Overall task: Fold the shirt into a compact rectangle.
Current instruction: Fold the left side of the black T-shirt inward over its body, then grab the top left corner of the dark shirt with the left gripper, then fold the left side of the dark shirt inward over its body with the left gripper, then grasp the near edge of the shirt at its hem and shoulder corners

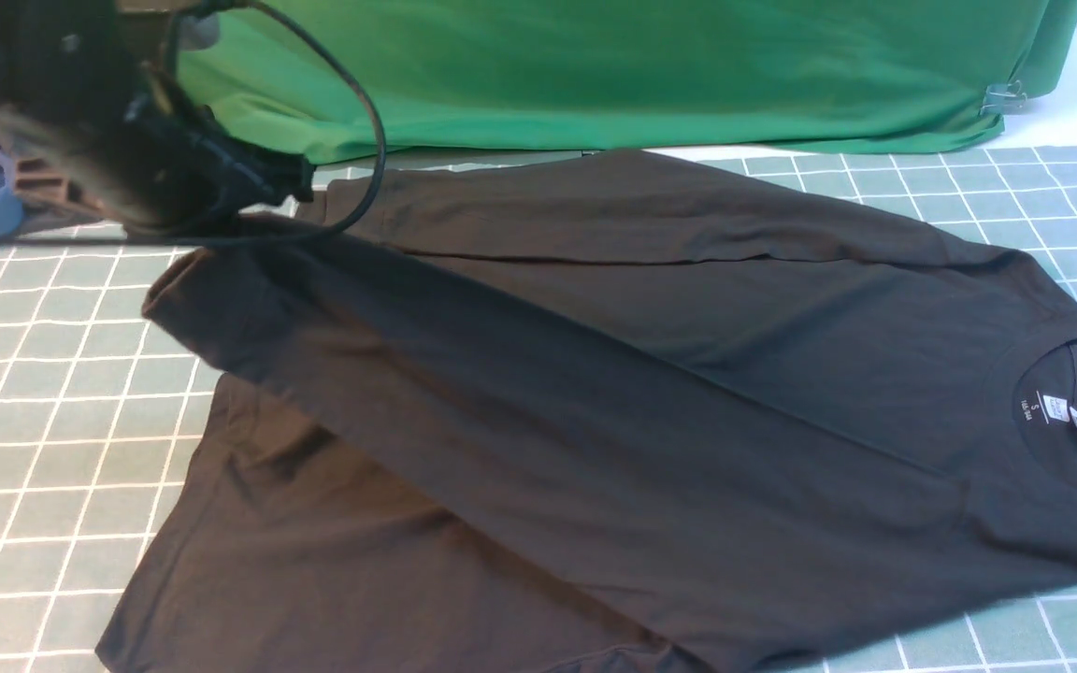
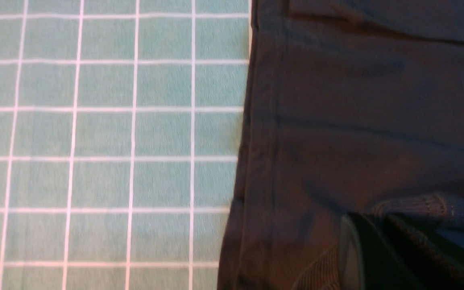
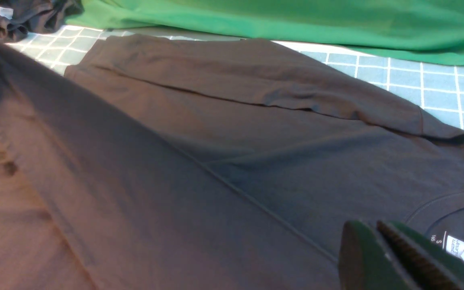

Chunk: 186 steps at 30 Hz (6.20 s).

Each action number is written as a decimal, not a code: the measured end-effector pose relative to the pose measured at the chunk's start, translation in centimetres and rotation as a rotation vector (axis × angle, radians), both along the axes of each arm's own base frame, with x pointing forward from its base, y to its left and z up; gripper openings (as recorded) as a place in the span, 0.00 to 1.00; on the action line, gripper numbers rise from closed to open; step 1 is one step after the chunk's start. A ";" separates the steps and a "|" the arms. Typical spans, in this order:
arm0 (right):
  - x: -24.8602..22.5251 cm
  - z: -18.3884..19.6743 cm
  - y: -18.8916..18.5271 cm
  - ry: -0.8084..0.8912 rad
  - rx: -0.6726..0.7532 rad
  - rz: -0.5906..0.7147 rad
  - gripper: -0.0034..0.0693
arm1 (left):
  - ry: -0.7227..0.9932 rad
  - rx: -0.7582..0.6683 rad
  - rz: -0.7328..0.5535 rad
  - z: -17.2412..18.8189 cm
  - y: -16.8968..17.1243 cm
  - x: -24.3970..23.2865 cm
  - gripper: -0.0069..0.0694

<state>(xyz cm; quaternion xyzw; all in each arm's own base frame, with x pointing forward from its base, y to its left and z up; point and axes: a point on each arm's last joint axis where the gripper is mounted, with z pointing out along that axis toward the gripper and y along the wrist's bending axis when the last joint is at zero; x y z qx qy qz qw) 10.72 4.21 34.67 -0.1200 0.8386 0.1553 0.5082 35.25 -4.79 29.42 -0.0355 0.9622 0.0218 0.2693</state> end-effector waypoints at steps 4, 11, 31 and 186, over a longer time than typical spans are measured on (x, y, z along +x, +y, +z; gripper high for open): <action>0.0 0.0 0.0 0.002 -0.001 0.001 0.10 | 0.039 0.016 0.012 -1.7 0.1 2.2 0.10; 0.0 0.0 0.0 0.004 -0.001 0.001 0.10 | 0.079 0.048 0.007 -3.9 0.1 4.2 0.10; -0.1 -0.2 0.0 0.023 -0.006 0.007 0.10 | -0.023 0.034 0.047 -3.7 0.2 6.4 0.60; 5.2 -0.8 1.5 0.468 -0.350 0.288 0.08 | 0.442 -0.124 0.201 -11.5 2.7 -14.7 0.11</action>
